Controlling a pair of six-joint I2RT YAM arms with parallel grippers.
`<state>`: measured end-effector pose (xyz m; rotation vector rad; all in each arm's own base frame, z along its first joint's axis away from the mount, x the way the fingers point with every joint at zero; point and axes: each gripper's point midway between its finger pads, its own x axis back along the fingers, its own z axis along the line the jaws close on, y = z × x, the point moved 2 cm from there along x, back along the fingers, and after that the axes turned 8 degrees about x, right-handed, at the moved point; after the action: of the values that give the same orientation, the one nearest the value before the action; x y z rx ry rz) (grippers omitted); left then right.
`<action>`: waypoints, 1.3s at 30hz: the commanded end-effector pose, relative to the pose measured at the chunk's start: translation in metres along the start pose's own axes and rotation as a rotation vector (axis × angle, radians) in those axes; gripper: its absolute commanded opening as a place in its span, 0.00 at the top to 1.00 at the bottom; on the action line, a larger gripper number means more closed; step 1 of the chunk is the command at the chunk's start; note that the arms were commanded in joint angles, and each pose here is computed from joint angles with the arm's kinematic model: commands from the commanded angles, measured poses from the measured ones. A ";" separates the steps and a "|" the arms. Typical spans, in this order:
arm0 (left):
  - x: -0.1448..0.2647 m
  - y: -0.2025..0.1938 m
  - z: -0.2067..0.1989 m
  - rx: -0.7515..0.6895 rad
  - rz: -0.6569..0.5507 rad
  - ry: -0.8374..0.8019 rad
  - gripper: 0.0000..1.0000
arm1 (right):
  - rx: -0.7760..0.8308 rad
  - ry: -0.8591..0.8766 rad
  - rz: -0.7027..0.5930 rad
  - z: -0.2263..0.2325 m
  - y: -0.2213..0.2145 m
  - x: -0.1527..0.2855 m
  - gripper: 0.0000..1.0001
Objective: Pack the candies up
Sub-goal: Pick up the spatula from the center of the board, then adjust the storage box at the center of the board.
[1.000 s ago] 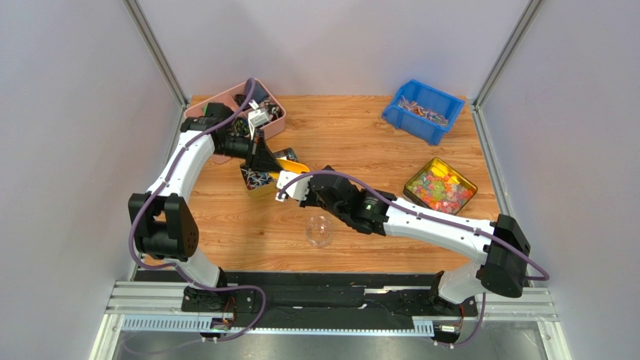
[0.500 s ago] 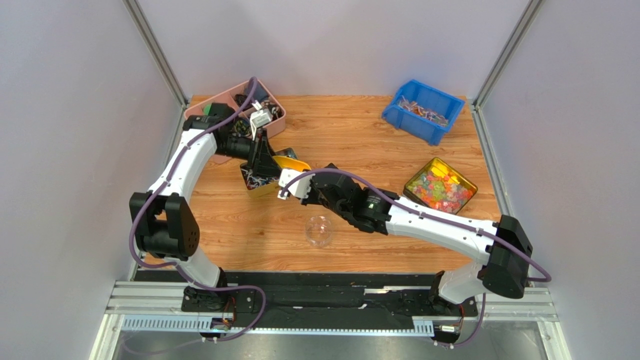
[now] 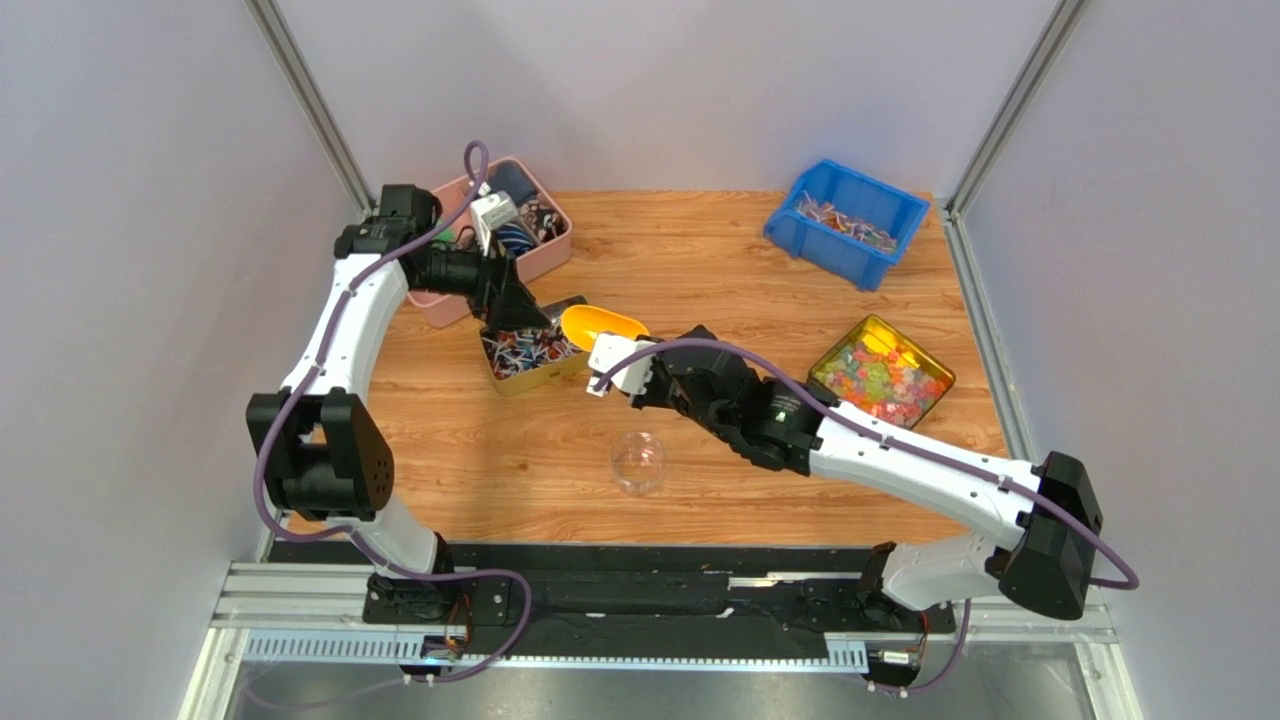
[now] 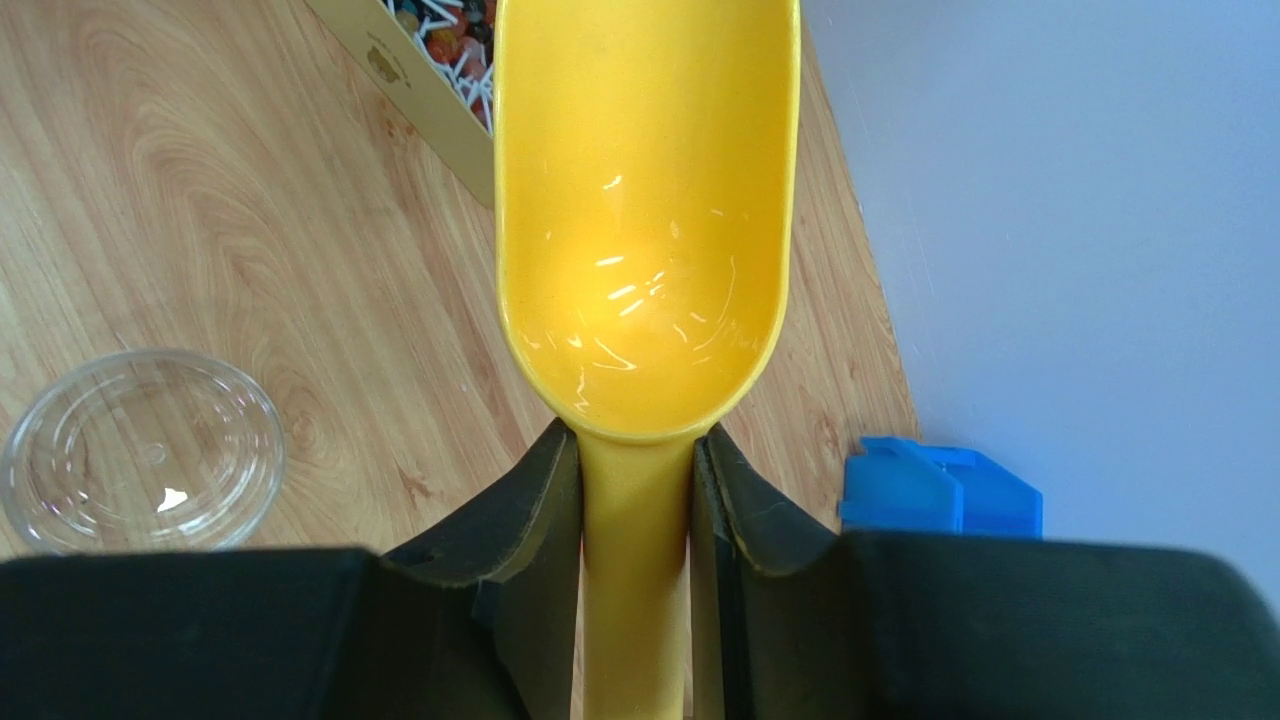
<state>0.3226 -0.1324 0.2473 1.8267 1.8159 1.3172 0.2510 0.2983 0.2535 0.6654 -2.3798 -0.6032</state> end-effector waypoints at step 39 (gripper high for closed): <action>0.014 -0.100 0.183 0.429 0.206 0.898 0.80 | -0.072 -0.069 -0.010 -0.025 -0.026 0.012 1.00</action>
<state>0.3746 -0.0284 0.0739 1.8318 2.5421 2.1929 0.2664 0.2613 0.2436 0.5781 -2.3895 -0.6388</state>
